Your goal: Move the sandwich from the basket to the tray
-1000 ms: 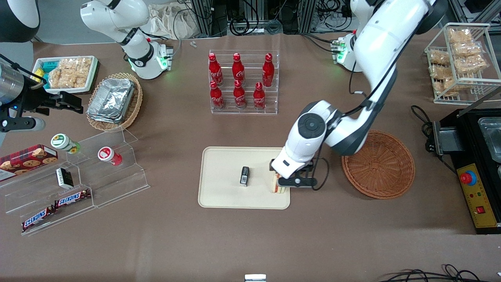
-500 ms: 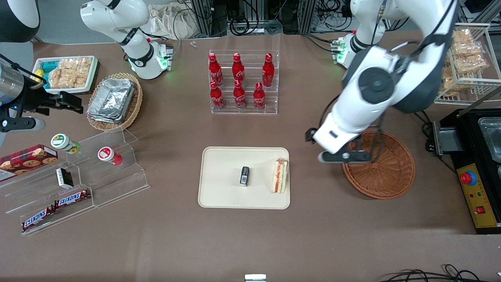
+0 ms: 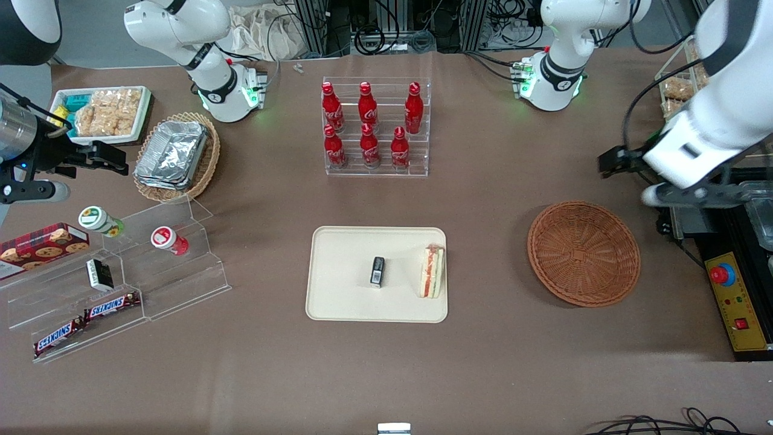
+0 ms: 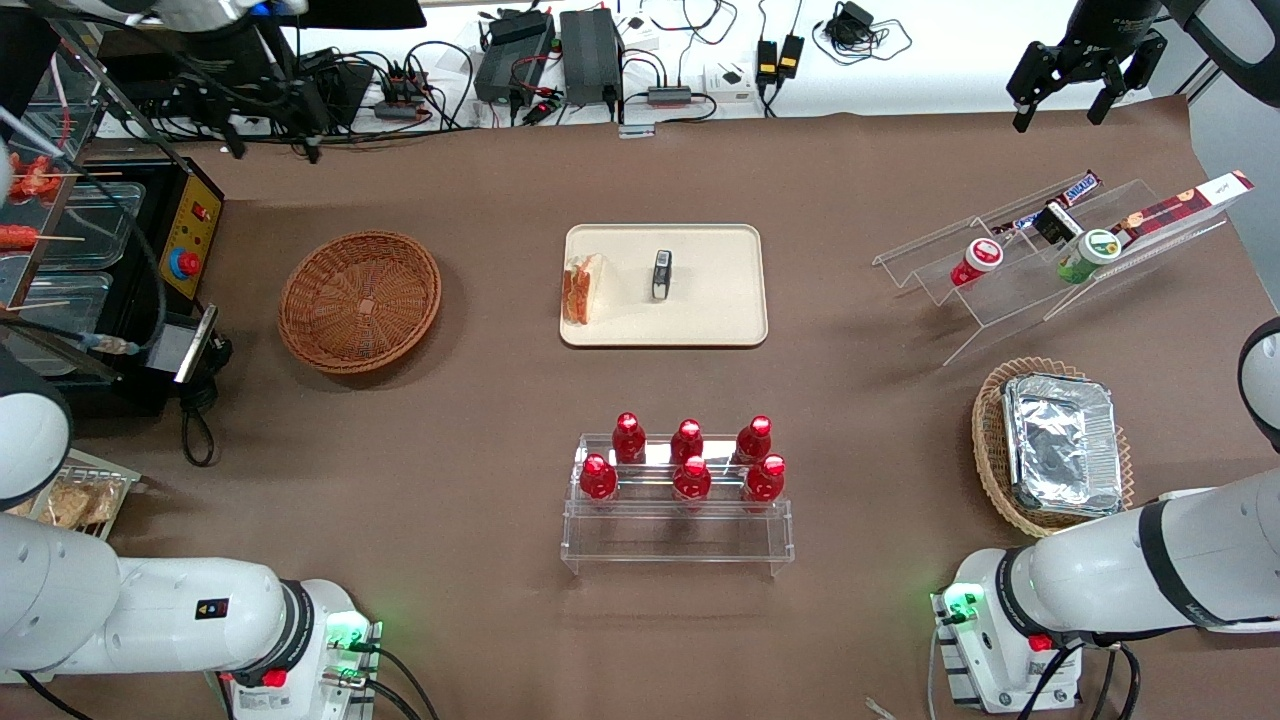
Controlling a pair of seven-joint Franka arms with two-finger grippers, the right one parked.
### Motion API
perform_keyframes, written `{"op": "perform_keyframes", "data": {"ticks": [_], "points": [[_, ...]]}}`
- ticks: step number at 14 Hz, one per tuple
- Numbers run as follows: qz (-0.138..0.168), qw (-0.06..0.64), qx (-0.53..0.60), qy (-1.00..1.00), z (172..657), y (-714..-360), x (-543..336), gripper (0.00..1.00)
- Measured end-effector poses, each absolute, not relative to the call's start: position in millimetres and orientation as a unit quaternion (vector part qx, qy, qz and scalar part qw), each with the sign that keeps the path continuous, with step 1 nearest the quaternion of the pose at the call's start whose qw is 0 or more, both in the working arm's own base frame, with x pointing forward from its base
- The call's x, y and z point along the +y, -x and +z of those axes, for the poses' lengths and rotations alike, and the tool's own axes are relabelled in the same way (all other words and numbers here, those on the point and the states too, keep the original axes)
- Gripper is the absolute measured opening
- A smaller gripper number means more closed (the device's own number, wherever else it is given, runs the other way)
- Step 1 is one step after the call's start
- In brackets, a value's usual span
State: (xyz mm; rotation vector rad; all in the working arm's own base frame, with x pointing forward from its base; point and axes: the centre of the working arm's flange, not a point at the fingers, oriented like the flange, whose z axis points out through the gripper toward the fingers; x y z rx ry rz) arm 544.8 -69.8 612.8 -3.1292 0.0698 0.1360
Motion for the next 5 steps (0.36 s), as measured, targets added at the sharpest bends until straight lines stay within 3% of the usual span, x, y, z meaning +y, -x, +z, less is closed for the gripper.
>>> {"op": "perform_keyframes", "data": {"ticks": [5], "points": [[0.037, 0.004, 0.024, 0.999, 621.1, -540.3, -65.1, 1.00]]}}
